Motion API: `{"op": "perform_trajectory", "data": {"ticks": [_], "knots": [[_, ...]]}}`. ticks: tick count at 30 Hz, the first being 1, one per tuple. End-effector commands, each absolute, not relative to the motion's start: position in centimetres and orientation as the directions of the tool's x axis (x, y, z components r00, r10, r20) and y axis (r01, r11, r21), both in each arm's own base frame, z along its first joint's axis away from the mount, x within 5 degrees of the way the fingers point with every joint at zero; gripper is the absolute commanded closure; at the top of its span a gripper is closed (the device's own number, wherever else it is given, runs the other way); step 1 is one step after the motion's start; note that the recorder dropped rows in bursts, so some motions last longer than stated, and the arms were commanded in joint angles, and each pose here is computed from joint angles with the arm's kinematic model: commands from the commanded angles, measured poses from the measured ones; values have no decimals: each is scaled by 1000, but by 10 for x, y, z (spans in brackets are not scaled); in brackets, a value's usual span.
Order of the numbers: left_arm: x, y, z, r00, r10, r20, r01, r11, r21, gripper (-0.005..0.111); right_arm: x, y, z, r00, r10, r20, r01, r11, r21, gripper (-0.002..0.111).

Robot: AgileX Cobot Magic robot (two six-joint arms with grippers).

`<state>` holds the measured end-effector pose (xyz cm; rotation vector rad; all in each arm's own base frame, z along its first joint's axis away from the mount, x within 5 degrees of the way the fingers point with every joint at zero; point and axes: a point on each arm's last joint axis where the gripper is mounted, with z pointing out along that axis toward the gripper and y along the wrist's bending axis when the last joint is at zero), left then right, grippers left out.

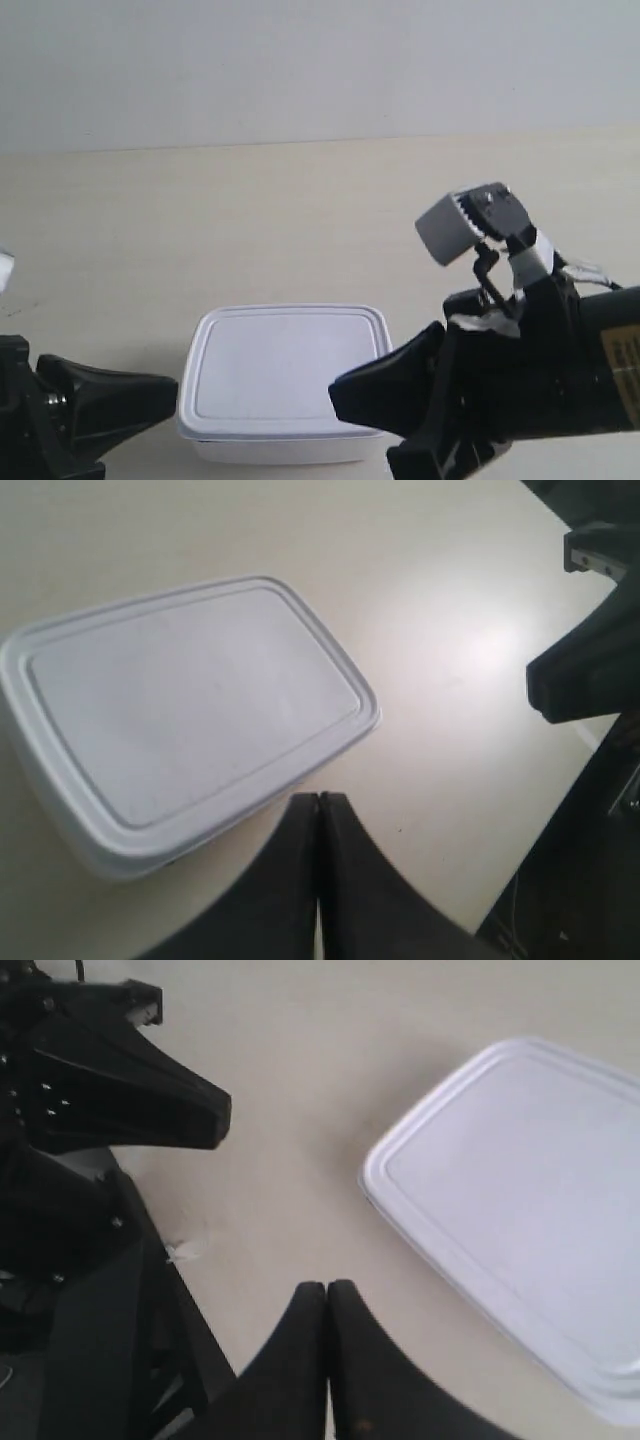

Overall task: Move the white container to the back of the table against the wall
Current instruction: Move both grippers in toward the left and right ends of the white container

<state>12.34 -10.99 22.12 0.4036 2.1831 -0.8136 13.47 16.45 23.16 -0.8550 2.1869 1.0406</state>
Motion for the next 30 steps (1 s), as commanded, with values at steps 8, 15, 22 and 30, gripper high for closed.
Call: {"op": "perform_trajectory", "data": {"ticks": [8, 15, 22, 30], "knots": [[115, -121, 187, -754, 145, -641, 505, 751, -425, 107, 112, 152, 190, -721, -343, -602, -664, 588, 461, 108], [110, -122, 167, -805, 180, -566, 468, 779, -417, 107, 105, 143, 175, -775, -327, -541, -603, 637, 480, 108], [117, -120, 150, -832, 194, -520, 417, 837, -355, 107, 117, 142, 144, -838, -325, -438, -511, 749, 422, 108], [130, -129, 153, -829, 184, -528, 408, 845, -346, 107, 122, 146, 143, -847, -291, -445, -489, 755, 437, 108]]}}
